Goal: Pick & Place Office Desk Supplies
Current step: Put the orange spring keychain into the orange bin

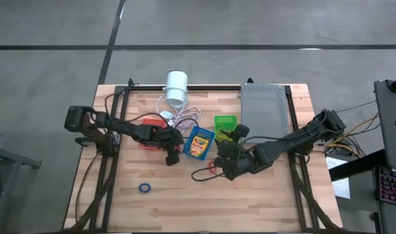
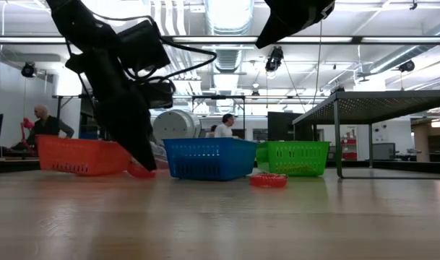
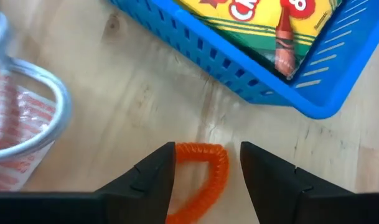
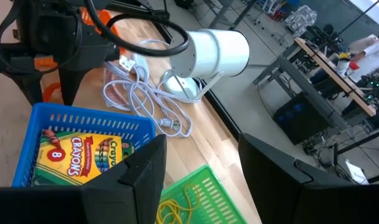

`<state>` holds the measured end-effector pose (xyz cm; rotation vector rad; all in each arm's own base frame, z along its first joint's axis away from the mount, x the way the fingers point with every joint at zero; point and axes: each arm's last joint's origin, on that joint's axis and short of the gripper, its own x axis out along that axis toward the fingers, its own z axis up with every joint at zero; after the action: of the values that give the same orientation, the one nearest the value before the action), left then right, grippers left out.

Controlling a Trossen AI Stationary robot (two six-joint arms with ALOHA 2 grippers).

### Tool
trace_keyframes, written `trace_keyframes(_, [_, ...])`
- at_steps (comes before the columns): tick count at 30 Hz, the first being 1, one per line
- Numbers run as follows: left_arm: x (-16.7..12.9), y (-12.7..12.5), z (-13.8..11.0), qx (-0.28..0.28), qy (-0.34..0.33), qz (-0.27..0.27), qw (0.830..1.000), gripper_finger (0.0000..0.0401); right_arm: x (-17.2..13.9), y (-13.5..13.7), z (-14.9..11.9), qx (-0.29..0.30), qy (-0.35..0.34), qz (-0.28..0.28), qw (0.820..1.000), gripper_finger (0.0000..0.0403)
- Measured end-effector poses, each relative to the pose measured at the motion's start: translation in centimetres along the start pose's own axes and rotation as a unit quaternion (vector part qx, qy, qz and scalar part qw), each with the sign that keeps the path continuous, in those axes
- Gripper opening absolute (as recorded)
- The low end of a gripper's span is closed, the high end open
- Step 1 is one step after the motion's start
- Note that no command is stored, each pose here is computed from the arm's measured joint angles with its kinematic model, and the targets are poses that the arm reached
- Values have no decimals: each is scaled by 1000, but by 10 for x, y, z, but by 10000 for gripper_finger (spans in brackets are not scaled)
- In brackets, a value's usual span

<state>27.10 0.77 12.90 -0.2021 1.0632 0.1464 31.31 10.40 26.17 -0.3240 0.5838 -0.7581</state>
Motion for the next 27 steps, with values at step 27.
trace_keyframes(27, [-16, -9, 11, 39, 9, 17, 999, 188, 0, 0, 0, 0, 0, 0, 1000, 199])
